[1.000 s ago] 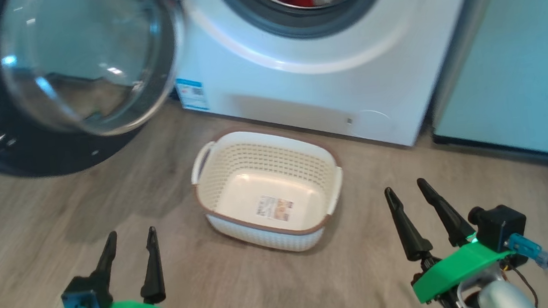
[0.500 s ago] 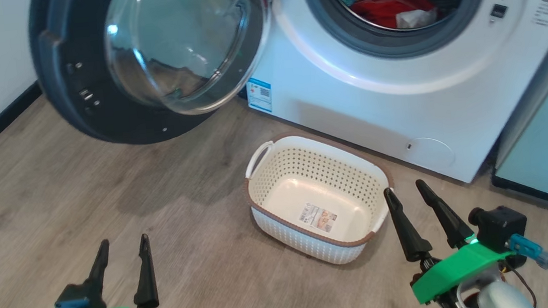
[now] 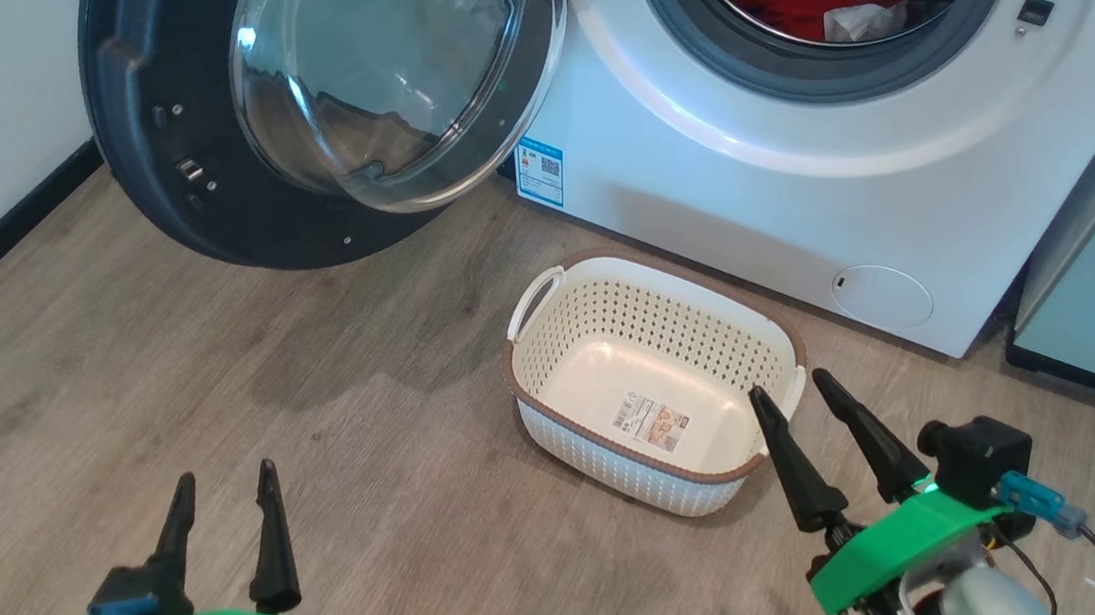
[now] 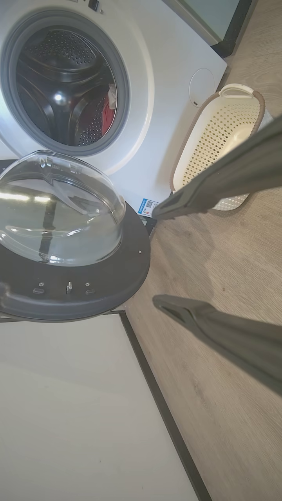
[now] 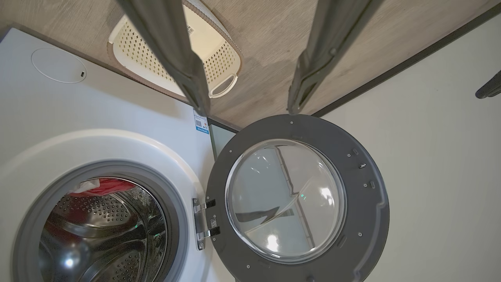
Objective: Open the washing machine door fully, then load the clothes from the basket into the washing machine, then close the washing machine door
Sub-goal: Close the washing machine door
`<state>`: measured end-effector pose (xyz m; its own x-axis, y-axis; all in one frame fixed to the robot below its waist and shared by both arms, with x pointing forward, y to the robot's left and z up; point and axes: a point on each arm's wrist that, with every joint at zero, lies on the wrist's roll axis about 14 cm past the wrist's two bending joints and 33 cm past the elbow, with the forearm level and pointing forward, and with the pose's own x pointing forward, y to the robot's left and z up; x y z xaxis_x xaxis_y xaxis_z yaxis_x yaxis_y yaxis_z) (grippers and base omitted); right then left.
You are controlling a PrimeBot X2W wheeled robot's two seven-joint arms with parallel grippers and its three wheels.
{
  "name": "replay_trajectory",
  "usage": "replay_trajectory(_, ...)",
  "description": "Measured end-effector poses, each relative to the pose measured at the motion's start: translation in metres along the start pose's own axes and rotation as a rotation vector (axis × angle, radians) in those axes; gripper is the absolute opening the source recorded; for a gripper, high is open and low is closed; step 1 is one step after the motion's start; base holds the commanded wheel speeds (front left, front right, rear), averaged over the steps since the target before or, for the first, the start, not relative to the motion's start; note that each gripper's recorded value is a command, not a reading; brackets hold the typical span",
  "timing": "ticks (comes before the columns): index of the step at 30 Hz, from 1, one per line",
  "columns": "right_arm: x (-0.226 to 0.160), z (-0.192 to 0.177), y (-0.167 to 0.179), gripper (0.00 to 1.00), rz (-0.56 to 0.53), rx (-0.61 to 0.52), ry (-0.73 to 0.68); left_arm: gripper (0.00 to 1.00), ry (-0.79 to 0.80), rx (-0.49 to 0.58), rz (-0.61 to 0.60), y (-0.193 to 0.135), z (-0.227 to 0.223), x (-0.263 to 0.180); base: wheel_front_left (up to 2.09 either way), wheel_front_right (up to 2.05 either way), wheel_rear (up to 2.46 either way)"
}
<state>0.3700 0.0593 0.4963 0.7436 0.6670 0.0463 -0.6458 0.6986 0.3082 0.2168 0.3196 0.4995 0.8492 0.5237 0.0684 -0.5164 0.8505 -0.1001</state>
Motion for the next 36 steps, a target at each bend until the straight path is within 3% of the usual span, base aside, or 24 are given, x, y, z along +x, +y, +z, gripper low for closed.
replay_trajectory(24,-0.002,0.003,0.000,1.00,-0.003,-0.007,-0.007,1.00,-0.016,-0.003,0.006,0.000,0.004,0.001,0.00,0.00,0.00)
replay_trajectory(25,-0.001,0.003,0.000,1.00,-0.003,-0.006,-0.008,0.31,-0.015,-0.003,0.007,0.000,0.004,0.001,0.00,0.00,0.00)
replay_trajectory(26,-0.001,0.003,0.000,1.00,-0.003,-0.005,-0.008,0.00,-0.015,-0.003,0.001,-0.001,0.004,0.001,0.00,0.00,0.00)
replay_trajectory(36,0.004,-0.001,-0.013,1.00,-0.025,-0.003,-0.005,0.00,-0.088,0.041,0.004,-0.001,0.030,0.011,0.00,0.00,0.00)
